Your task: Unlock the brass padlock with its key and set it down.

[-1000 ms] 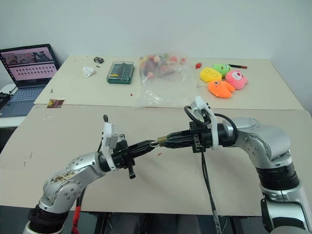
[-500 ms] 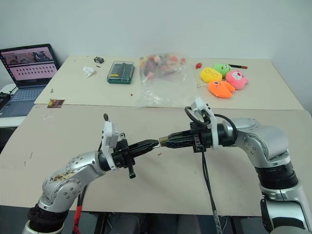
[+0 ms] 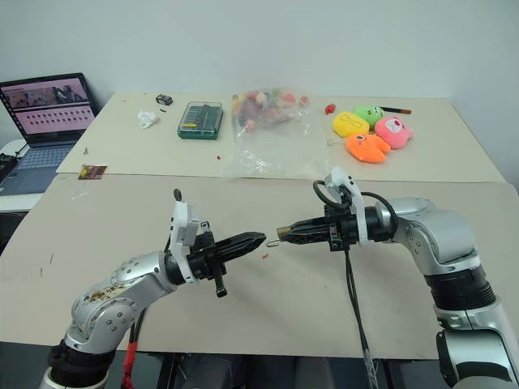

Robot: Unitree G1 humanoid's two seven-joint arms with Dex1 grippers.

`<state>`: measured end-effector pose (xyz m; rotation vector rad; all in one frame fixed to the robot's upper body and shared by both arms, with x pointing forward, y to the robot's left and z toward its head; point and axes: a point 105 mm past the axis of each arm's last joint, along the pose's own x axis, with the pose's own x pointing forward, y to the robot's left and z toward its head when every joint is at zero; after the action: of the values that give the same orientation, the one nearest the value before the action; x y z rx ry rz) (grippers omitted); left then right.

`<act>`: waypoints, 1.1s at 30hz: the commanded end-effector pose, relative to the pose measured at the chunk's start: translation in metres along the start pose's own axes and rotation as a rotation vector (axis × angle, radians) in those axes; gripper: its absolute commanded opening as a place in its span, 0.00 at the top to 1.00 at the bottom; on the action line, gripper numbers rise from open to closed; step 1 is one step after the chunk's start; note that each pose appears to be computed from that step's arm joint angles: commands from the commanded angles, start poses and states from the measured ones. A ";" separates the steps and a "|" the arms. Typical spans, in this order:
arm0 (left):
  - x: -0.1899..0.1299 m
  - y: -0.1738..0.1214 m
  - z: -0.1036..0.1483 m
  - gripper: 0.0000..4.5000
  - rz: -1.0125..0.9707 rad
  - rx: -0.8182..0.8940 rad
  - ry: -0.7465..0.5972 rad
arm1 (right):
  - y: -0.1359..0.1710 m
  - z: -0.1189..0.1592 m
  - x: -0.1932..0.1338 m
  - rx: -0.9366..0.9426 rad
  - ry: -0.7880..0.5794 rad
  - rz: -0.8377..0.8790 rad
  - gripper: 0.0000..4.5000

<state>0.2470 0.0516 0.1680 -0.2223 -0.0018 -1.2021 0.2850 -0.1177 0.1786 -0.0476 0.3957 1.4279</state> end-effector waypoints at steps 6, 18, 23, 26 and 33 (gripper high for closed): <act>0.002 -0.008 0.009 0.99 -0.035 0.018 -0.035 | 0.009 0.016 0.003 -0.065 -0.037 0.034 0.95; 0.003 -0.007 0.007 0.99 -0.038 0.010 -0.037 | 0.020 0.044 -0.002 -0.072 -0.129 0.061 0.95; 0.003 -0.007 0.007 0.99 -0.038 0.007 -0.036 | 0.017 0.044 -0.004 -0.069 -0.134 0.044 0.95; 0.002 -0.005 0.006 0.99 -0.027 0.011 -0.026 | 0.009 0.041 -0.009 -0.060 -0.132 0.009 0.95; -0.013 0.012 0.005 0.94 0.059 0.061 0.008 | -0.008 0.035 -0.021 -0.040 -0.101 -0.056 0.95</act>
<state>0.2496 0.0594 0.1636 -0.1900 0.0137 -1.1782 0.2991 -0.1287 0.2024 0.0248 0.3306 1.3609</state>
